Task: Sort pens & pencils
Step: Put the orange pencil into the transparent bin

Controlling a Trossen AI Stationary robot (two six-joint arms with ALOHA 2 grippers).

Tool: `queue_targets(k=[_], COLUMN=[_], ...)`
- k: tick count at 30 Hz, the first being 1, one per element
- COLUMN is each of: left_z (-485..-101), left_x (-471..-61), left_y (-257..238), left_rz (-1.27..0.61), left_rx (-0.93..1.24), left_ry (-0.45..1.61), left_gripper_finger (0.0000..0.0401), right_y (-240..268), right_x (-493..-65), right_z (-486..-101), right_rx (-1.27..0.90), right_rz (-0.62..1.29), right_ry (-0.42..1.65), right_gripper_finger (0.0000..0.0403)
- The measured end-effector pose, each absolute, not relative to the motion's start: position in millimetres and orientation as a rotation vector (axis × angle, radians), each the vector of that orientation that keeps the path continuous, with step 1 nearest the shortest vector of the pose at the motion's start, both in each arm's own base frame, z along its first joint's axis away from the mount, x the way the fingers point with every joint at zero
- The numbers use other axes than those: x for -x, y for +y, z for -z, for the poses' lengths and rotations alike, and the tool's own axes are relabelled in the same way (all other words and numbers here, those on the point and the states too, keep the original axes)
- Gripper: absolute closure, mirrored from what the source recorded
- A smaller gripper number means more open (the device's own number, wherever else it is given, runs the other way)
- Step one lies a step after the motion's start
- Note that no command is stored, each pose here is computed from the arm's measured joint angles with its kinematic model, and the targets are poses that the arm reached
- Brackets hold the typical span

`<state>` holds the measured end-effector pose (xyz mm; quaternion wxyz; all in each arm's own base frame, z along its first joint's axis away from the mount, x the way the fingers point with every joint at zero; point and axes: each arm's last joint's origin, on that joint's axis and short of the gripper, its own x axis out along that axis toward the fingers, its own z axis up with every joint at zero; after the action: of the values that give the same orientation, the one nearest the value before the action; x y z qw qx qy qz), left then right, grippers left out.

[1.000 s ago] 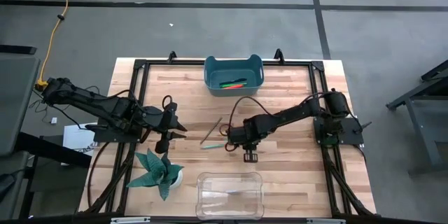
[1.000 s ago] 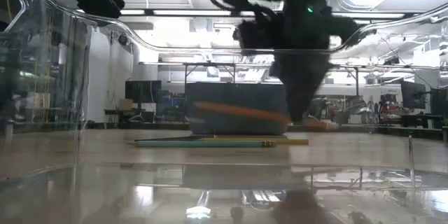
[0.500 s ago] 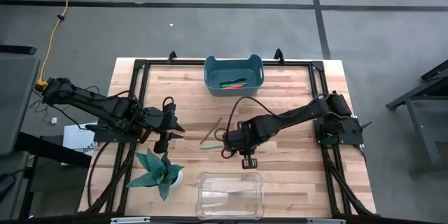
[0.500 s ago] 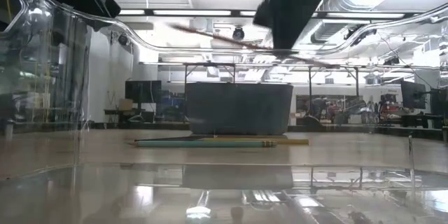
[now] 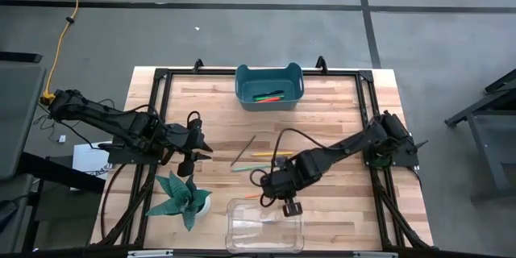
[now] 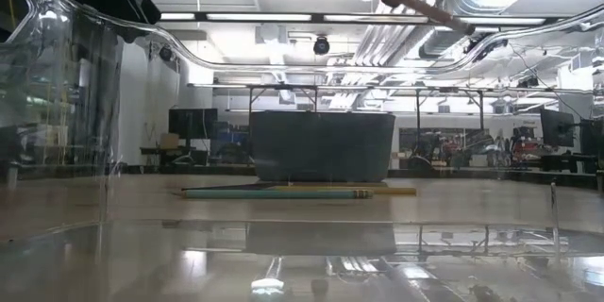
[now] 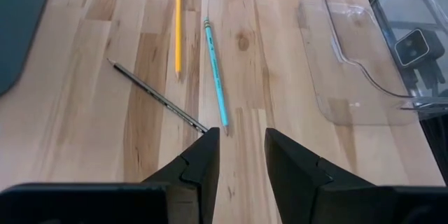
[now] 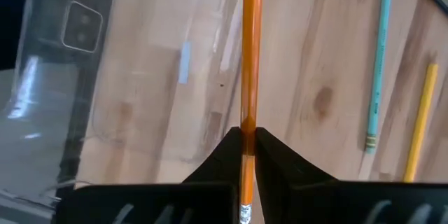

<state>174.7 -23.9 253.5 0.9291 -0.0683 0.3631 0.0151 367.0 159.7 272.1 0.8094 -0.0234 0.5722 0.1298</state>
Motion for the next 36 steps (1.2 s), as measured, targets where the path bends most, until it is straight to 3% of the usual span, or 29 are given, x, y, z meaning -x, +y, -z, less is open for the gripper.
queue_targets(k=[22,36], left_z=[-250,-248], left_x=[-171,-170], left_y=[-24,-24], left_rz=[-0.027,-0.024], left_rx=[0.146,0.138], left_ry=[0.794,0.82], left_gripper_finger=[0.0297,0.0297], right_y=[198,212], right_x=[-366,-372], right_z=[-272,-253], right_rx=[-0.036,-0.143], right_rz=[-0.39,-0.509], right_ry=[1.135,1.188], right_gripper_finger=[0.0395,0.0384])
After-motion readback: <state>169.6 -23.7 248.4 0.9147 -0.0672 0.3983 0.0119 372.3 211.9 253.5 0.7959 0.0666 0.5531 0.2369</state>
